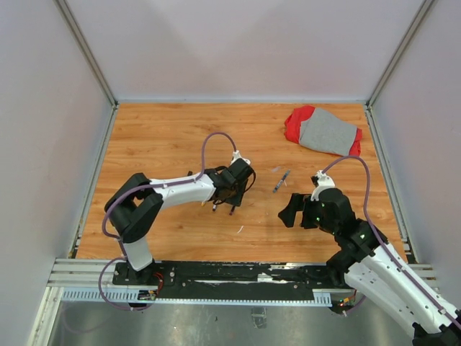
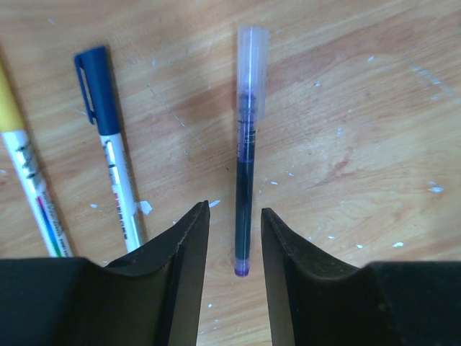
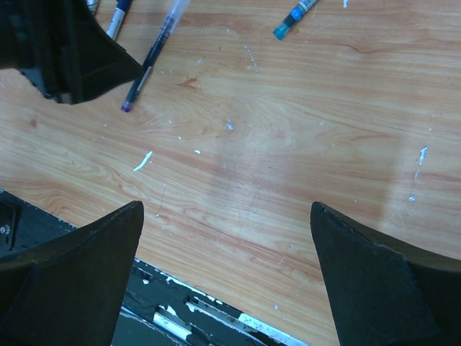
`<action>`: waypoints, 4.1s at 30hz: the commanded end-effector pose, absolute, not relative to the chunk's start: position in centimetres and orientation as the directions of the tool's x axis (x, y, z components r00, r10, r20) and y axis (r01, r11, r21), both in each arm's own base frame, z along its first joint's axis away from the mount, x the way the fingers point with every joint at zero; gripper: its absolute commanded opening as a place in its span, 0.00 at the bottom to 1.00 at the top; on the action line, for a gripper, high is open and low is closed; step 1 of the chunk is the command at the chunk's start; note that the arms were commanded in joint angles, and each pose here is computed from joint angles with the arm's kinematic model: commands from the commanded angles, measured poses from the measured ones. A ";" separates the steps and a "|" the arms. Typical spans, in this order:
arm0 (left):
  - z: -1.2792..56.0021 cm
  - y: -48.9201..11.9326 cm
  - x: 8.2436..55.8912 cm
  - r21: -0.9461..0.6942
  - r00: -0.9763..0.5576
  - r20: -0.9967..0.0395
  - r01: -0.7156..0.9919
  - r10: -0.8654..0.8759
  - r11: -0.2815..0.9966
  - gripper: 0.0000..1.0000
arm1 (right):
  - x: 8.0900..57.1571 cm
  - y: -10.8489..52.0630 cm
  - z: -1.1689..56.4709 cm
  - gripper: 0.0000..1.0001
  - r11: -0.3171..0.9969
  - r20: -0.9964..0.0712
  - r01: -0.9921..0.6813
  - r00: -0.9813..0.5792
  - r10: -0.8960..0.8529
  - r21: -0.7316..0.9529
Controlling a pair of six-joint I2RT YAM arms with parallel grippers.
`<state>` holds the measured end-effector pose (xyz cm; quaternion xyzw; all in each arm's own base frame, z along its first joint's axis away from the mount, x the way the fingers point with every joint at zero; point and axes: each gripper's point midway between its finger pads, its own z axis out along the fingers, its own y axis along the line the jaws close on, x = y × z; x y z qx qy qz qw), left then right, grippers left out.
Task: Insert the pens into the pen caps
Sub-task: Place the pen at the center of the board, then pick up the pen from the center of the board.
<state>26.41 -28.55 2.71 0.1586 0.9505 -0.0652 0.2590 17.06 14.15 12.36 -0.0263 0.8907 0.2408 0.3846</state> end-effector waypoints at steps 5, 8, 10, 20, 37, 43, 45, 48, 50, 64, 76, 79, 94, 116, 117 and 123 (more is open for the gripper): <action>12.2 -29.2 28.8 -0.098 -0.675 -0.712 0.371 0.196 0.923 0.43 | 17.9 12.5 12.5 0.99 0.924 -0.704 -0.158 -0.694 0.148 0.349; 15.2 -29.2 28.8 -0.130 -0.623 -0.765 0.397 0.163 0.909 0.44 | 18.1 12.1 12.5 0.99 0.935 -0.713 -0.160 -0.690 0.124 0.317; 16.6 -29.1 28.5 -0.153 -0.597 -0.790 0.415 0.141 0.897 0.45 | 18.2 12.0 12.6 0.99 0.940 -0.720 -0.176 -0.688 0.096 0.294; 20.9 -26.5 28.1 -0.259 -0.539 -0.842 0.422 0.011 0.869 0.49 | 18.3 12.3 12.9 0.98 0.944 -0.701 -0.219 -0.712 0.018 0.246; 24.4 -18.3 26.0 -0.274 -0.435 -0.896 0.388 -0.087 0.880 0.53 | 21.2 13.1 11.5 0.98 0.963 -0.632 -0.179 -0.775 -0.011 0.203; 25.0 -16.9 24.7 -0.258 -0.393 -0.915 0.390 -0.093 0.884 0.58 | 22.3 11.9 10.6 0.98 0.971 -0.604 -0.076 -0.794 0.078 0.225; 24.8 -16.6 24.5 -0.252 -0.390 -0.916 0.388 -0.089 0.887 0.59 | 22.7 11.5 10.5 0.98 0.971 -0.600 -0.051 -0.793 0.103 0.234; 24.3 -16.4 24.3 -0.243 -0.388 -0.918 0.389 -0.081 0.889 0.60 | 23.2 11.0 10.4 0.98 0.970 -0.596 -0.018 -0.791 0.135 0.243; 24.2 -16.5 24.2 -0.235 -0.383 -0.921 0.404 -0.069 0.884 0.61 | 23.7 10.7 10.3 0.98 0.968 -0.591 0.003 -0.792 0.155 0.250; 23.6 -16.1 23.5 -0.201 -0.382 -0.924 0.428 -0.025 0.881 0.63 | 28.1 10.4 9.0 0.87 0.977 -0.587 0.038 -0.794 0.156 0.208; 22.8 -16.2 24.0 -0.186 -0.393 -0.920 0.421 -0.006 0.888 0.62 | 34.4 11.4 7.0 0.76 0.969 -0.545 0.172 -0.802 0.243 0.180; 22.8 -16.1 24.0 -0.184 -0.392 -0.920 0.418 -0.007 0.890 0.62 | 35.5 11.5 6.2 0.70 0.966 -0.530 0.202 -0.808 0.257 0.161; 22.8 -16.5 23.9 -0.185 -0.391 -0.920 0.440 0.002 0.879 0.62 | 37.2 12.2 2.3 0.52 0.976 -0.455 0.205 -0.864 0.218 0.078; 23.0 -16.5 24.0 -0.201 -0.399 -0.917 0.423 -0.017 0.883 0.62 | 32.1 8.7 -0.4 0.12 0.984 -0.381 0.177 -0.910 0.164 0.003; 23.1 -16.5 23.9 -0.209 -0.401 -0.916 0.422 -0.026 0.882 0.62 | 31.8 8.5 -0.2 0.10 0.983 -0.385 0.183 -0.906 0.173 0.011; 24.2 -16.2 24.0 -0.268 -0.401 -0.910 0.374 -0.106 0.888 0.68 | 29.9 7.3 0.8 0.02 0.980 -0.419 0.194 -0.886 0.196 0.047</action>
